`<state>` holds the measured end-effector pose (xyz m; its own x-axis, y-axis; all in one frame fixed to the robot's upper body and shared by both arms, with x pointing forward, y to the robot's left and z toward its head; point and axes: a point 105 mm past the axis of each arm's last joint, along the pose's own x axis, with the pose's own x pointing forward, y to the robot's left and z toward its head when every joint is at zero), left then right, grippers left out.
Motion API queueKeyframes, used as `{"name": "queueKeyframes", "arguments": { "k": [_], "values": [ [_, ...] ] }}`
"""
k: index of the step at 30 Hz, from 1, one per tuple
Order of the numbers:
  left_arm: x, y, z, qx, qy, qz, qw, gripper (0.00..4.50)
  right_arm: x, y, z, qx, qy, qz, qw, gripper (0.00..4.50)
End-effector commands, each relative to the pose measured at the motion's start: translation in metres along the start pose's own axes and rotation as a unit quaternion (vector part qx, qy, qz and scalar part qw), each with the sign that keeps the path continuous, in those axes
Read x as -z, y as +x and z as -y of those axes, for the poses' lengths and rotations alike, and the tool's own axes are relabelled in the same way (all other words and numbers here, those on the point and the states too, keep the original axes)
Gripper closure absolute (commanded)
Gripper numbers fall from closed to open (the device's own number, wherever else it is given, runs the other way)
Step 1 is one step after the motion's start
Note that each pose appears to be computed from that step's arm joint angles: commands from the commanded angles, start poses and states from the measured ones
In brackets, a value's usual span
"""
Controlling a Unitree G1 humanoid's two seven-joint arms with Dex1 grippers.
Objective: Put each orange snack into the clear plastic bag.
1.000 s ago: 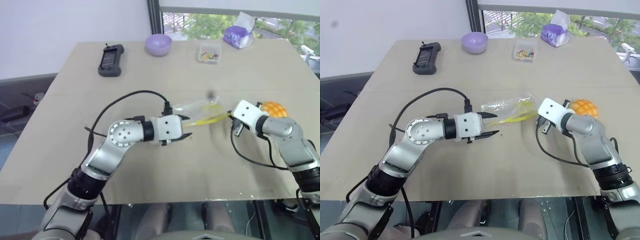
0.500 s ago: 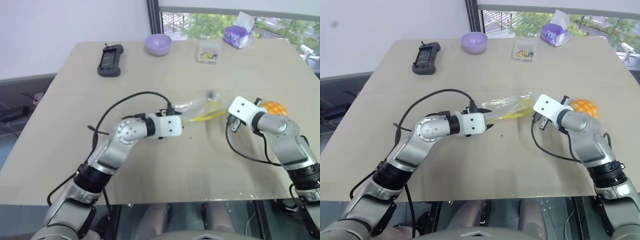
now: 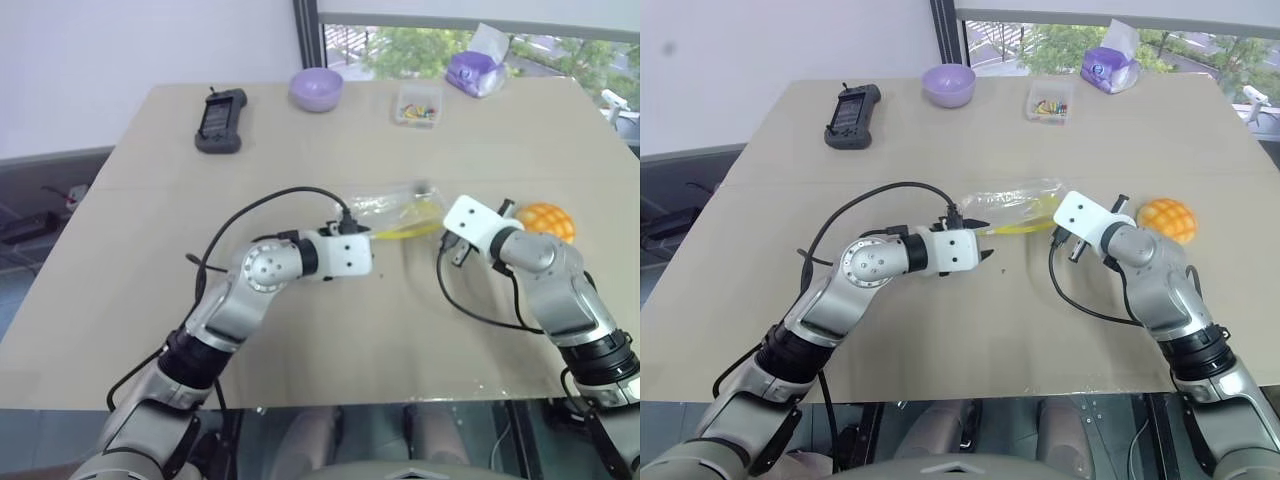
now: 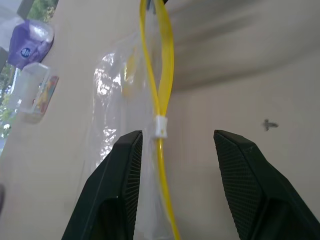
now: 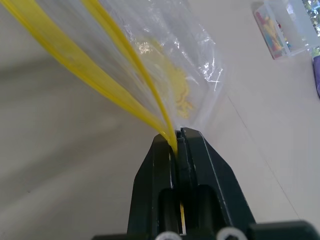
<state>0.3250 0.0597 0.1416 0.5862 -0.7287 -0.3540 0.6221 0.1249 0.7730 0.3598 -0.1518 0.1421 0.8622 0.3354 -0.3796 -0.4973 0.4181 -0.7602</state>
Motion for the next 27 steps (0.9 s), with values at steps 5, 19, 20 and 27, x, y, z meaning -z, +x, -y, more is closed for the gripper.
{"name": "queueKeyframes", "arguments": {
  "k": [5,19,20,27],
  "values": [
    [0.0055,-0.0011,-0.0093,-0.028,0.020,-0.019,0.999,2.09,-0.0129,-0.0064,0.0132,0.026,-0.010,0.018,0.999,4.50],
    [0.0046,0.0011,-0.0078,-0.030,0.011,-0.013,0.999,4.42,-0.0131,-0.0066,0.0126,0.024,-0.008,0.019,1.000,4.50],
    [0.0049,0.0011,-0.0078,-0.031,0.011,-0.013,0.999,4.42,-0.0133,-0.0066,0.0124,0.023,-0.008,0.020,1.000,4.50],
    [0.0032,0.0039,-0.0106,-0.038,0.014,-0.010,0.999,4.42,-0.0161,-0.0085,0.0097,0.011,-0.011,0.024,1.000,4.50]
  ]
}}
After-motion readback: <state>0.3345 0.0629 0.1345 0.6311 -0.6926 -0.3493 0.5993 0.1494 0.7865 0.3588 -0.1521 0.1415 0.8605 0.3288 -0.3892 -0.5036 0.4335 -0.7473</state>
